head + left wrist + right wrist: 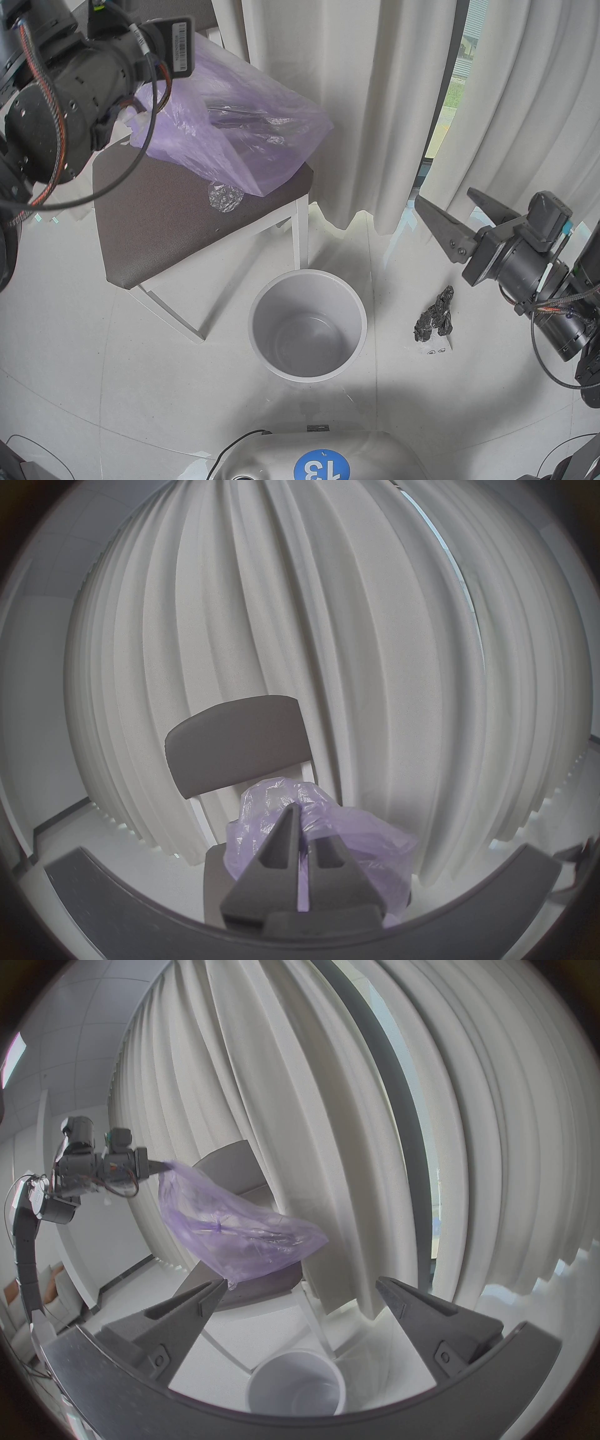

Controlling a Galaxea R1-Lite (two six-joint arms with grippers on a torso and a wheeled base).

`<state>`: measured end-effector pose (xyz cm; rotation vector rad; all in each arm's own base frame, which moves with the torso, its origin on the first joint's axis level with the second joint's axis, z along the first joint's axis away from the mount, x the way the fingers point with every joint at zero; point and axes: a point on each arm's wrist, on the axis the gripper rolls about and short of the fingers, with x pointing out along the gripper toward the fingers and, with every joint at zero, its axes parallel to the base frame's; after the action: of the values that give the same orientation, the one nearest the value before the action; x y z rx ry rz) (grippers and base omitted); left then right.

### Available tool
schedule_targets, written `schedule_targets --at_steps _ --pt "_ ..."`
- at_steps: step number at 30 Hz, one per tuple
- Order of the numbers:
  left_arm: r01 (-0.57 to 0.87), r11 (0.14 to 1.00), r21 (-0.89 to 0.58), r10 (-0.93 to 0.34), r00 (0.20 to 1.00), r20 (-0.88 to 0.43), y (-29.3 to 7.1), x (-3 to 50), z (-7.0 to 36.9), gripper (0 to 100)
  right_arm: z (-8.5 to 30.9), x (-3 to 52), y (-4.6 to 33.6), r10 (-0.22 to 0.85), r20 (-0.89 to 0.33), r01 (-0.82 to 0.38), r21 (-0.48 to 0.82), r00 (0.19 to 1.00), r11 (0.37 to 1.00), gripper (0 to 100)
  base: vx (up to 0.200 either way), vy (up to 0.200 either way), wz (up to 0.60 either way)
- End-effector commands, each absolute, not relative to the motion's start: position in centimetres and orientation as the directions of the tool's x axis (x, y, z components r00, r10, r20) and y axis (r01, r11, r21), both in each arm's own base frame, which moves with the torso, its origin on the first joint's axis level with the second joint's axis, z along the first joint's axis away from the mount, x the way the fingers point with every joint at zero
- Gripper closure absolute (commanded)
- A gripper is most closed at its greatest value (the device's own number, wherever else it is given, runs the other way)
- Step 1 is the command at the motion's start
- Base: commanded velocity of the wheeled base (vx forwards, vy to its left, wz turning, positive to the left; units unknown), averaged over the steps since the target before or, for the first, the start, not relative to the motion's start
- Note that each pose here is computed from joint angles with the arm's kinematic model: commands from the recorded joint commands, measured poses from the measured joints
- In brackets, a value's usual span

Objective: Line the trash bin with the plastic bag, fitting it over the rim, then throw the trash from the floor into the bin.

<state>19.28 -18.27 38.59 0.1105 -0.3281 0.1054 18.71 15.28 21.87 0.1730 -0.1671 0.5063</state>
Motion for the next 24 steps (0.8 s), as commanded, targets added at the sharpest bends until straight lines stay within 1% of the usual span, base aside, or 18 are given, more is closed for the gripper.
schedule_targets --at_steps 1,7,12,18,24 --pt "-0.077 0.994 0.075 0.048 0.943 0.328 -19.9 18.6 38.9 100 20.1 19.2 17.2 0.508 0.132 -0.524 0.160 0.851 0.837 0 0.000 0.000 0.00" --pt "-0.041 0.999 0.023 0.031 0.939 0.342 -20.5 17.2 38.9 100 18.3 20.1 18.9 0.529 0.070 -0.531 0.214 0.845 0.820 0 0.000 0.000 0.00" --pt "-0.010 1.000 0.011 0.006 0.938 0.347 -20.8 16.1 38.4 100 17.1 20.5 19.6 0.536 0.028 -0.528 0.219 0.844 0.820 0 0.000 0.000 0.00" --pt "0.019 0.999 -0.027 -0.007 0.929 0.370 -20.6 15.1 38.9 100 16.1 21.4 20.1 0.494 -0.001 -0.480 0.238 0.869 0.844 0 0.000 0.000 0.00" --pt "0.036 0.999 -0.028 -0.023 0.928 0.372 -20.5 14.4 38.9 100 16.3 22.7 19.5 0.456 0.007 -0.445 0.240 0.890 0.863 0 0.000 0.000 0.00"
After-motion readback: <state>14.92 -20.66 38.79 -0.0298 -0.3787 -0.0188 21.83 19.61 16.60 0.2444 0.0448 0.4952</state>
